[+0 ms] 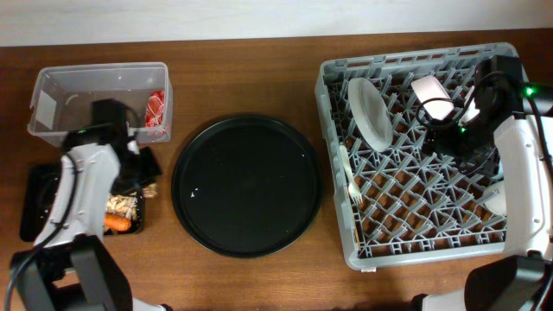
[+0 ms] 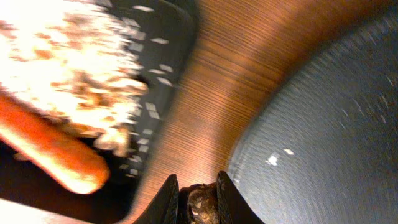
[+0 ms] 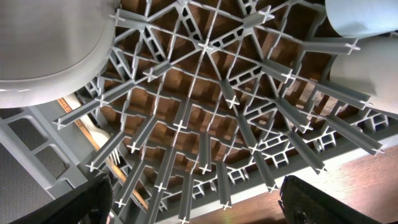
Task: Sort waste into correct bins and load items into the dishwasher rack
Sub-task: 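Grasp the brown shell on the plate with the left gripper, then carry the brown shell left and drop it onto the black tray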
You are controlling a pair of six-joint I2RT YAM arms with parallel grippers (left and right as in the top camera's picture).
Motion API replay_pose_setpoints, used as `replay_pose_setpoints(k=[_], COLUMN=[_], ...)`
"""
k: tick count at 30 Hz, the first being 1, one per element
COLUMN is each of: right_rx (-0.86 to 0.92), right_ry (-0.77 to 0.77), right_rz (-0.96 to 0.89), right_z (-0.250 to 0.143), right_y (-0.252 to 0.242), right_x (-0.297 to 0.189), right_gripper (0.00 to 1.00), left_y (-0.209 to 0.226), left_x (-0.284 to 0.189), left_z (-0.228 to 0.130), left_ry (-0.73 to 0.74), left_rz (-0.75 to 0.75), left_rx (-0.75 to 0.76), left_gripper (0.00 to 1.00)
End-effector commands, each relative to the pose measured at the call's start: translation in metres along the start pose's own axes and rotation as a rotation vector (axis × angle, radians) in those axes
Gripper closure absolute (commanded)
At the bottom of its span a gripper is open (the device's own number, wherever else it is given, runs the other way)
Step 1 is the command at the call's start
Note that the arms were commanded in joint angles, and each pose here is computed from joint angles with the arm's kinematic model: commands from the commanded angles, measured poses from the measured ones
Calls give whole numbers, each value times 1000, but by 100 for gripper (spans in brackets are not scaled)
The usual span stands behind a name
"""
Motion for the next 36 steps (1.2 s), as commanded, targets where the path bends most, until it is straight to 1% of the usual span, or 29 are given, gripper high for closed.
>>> replay_pose_setpoints(k=[1,7,13,14,18,21,29,36], right_rx=[-6,-6,-6,-6,-6,-6,-6,-6], right_ry=[9,9,10,10,10,10,10,10], right_rz=[-2,-2,-3,-2,-3,-3,-3,-3], right_z=[0,0,0,0,0,0,0,0], right_y=[0,0,0,0,0,0,0,0], right_x=[2,2,2,2,2,2,2,2], right_gripper=[11,11,11,11,11,11,11,10], left_y=[37,73,84,84,84,84,82,78], left_x=[-12,-5,12,16,22,22,22,18], left_z=[9,14,15,15,14,14,6,5], left_ry=[-76,-108,-68,-57,-36,-32,12,11], left_rz=[22,42,44,43,41,41,36,7], left_rx=[-133,-242,-272,-272,-271,-271,-270,-270], left_gripper=[100,100,98,95,69,39,31,30])
Point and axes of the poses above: each gripper's point midway between its finger pads, its own x axis out along the fingers, its own y axis along the line the jaws close on, z = x × y, the point moved 7 cm from there along -x, back along the fingers, and after that the axes turned 14 degrees about x, right-handed, at the moved point
